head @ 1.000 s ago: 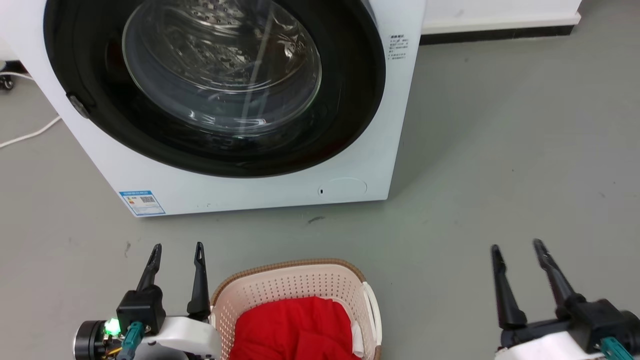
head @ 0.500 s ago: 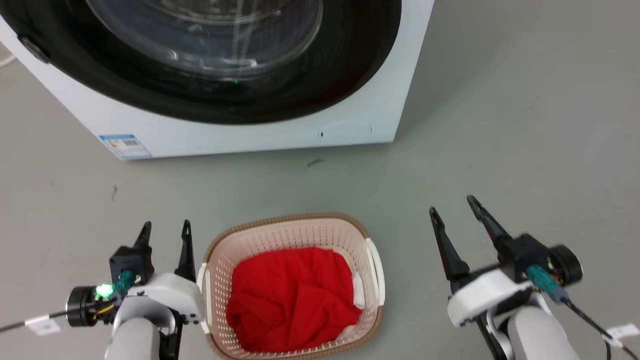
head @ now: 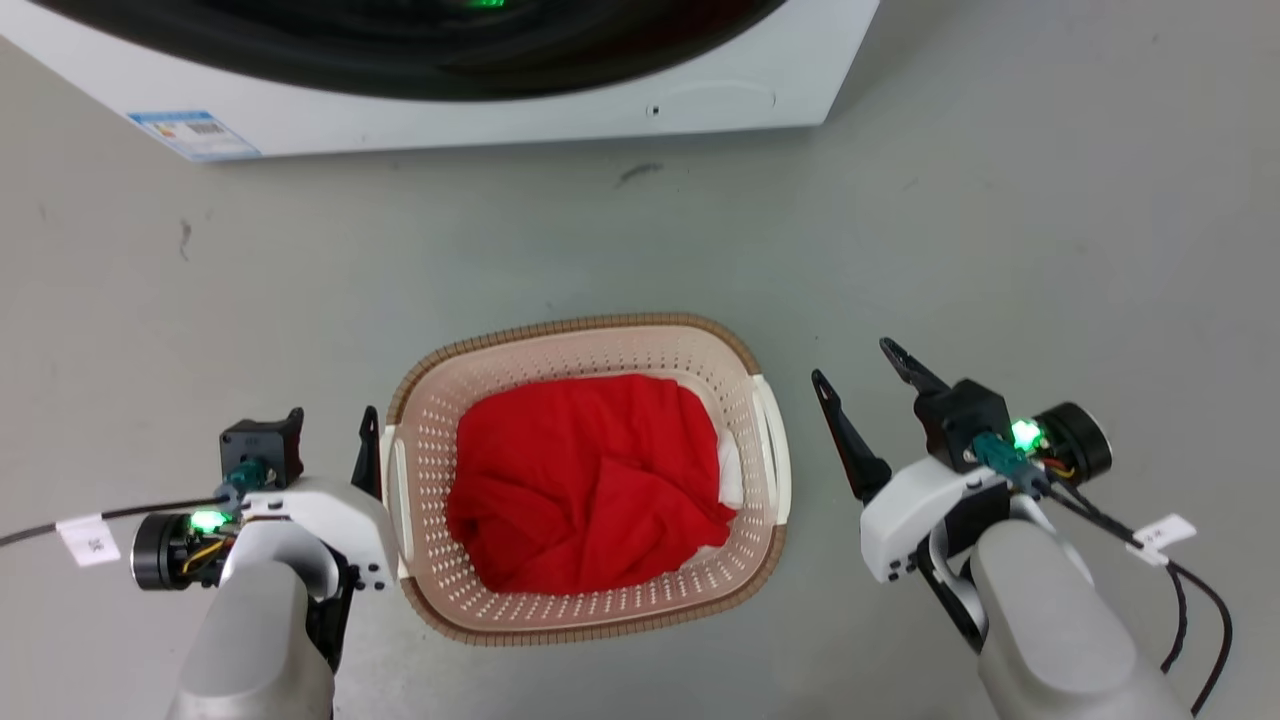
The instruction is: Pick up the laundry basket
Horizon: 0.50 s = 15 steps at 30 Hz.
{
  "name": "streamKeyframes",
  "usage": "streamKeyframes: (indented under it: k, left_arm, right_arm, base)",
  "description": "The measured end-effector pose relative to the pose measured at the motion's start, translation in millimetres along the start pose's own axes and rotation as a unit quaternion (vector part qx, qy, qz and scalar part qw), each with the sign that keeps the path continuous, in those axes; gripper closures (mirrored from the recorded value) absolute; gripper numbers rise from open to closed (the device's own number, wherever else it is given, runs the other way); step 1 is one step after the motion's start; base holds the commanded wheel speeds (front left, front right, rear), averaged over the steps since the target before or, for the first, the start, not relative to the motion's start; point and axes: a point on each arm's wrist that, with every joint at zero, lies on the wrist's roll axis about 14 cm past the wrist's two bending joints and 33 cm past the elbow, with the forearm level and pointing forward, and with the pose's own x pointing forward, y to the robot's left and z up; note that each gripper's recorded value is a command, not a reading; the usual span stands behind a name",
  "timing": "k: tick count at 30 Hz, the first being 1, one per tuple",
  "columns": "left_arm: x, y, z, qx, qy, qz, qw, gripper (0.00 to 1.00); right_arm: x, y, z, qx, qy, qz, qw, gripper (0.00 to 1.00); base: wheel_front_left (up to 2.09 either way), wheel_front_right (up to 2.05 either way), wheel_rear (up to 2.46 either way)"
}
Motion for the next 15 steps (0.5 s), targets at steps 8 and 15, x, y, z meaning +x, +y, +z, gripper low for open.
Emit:
streamKeyframes:
  k: [8, 15]
  left_arm:
    - [18, -1, -43, -0.004, 0.075, -0.006, 0.997, 0.00]
    - [23, -2, -74, -0.010, 0.126, -0.004, 0.992, 0.00]
  right_arm:
    - [19, 7, -53, 0.009, 0.077, 0.024, 0.997, 0.00]
    - [27, 21, -90, 0.022, 0.129, 0.050, 0.990, 0.00]
  base:
    - [0.00, 0.00, 0.00]
    - [0.00, 0.00, 0.00]
